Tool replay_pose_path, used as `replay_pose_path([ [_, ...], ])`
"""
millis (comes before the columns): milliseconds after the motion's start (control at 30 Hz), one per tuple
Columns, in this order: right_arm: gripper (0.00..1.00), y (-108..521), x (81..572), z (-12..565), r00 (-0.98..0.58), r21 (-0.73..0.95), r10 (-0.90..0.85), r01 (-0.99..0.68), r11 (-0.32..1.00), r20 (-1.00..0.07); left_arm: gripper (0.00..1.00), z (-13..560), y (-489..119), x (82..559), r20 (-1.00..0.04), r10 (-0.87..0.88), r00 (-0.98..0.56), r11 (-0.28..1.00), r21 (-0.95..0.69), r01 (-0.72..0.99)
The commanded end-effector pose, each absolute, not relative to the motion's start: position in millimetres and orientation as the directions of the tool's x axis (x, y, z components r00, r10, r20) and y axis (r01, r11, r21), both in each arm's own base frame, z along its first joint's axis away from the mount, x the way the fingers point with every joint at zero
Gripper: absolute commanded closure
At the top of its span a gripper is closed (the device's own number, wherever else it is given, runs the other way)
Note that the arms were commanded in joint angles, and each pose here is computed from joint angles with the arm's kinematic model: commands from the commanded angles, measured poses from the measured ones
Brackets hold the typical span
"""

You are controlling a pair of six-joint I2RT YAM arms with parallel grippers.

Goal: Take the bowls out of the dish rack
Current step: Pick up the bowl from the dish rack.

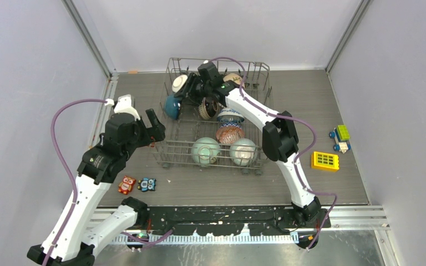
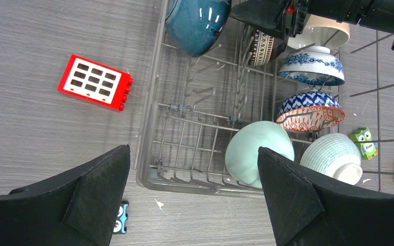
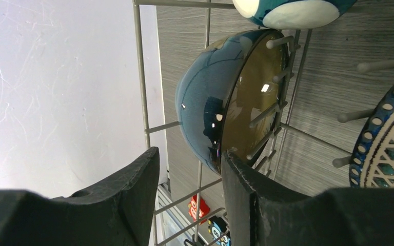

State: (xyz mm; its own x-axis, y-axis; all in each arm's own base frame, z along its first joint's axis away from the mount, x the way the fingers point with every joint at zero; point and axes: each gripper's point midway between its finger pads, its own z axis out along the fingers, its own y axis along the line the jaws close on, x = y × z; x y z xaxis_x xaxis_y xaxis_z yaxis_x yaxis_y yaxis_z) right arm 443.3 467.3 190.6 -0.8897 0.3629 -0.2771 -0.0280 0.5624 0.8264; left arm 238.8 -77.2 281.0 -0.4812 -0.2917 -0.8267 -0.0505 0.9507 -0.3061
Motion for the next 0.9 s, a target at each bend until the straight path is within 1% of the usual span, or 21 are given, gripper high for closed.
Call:
replay_pose_path([
  [0,0.49,481.9,443.3,205.9,-0.893,0.863,0.356,-0.069,0.5,-0.277,0.05,285.2,-76.8,239.0,-0.832,-0.307,-0.461,0.945,-0.323,-0.047],
  [267,0.5,487.4,441.3,199.9,-0.904,0.875,0.347,-0.059,0.481,-0.252,0.05,284.4,-76.9,238.2,-0.831,-0.31,-0.462,0.944,-0.326,-0.047],
  [400,0.52,491.6,441.6,200.9,-0.905,0.892,0.353,-0.061,0.447,-0.238,0.05,283.5,-76.4,237.6,-0.831,-0.311,-0.461,0.944,-0.326,-0.049],
  [767,0.64,502.4,442.3,204.5,-0.91,0.931,0.351,-0.086,0.355,-0.218,0.05,281.4,-75.1,235.9,-0.831,-0.31,-0.463,0.945,-0.323,-0.052],
  [867,0.71,504.7,441.0,204.9,-0.914,0.939,0.347,-0.088,0.332,-0.208,0.05,281.5,-74.8,235.9,-0.831,-0.308,-0.463,0.946,-0.321,-0.052],
])
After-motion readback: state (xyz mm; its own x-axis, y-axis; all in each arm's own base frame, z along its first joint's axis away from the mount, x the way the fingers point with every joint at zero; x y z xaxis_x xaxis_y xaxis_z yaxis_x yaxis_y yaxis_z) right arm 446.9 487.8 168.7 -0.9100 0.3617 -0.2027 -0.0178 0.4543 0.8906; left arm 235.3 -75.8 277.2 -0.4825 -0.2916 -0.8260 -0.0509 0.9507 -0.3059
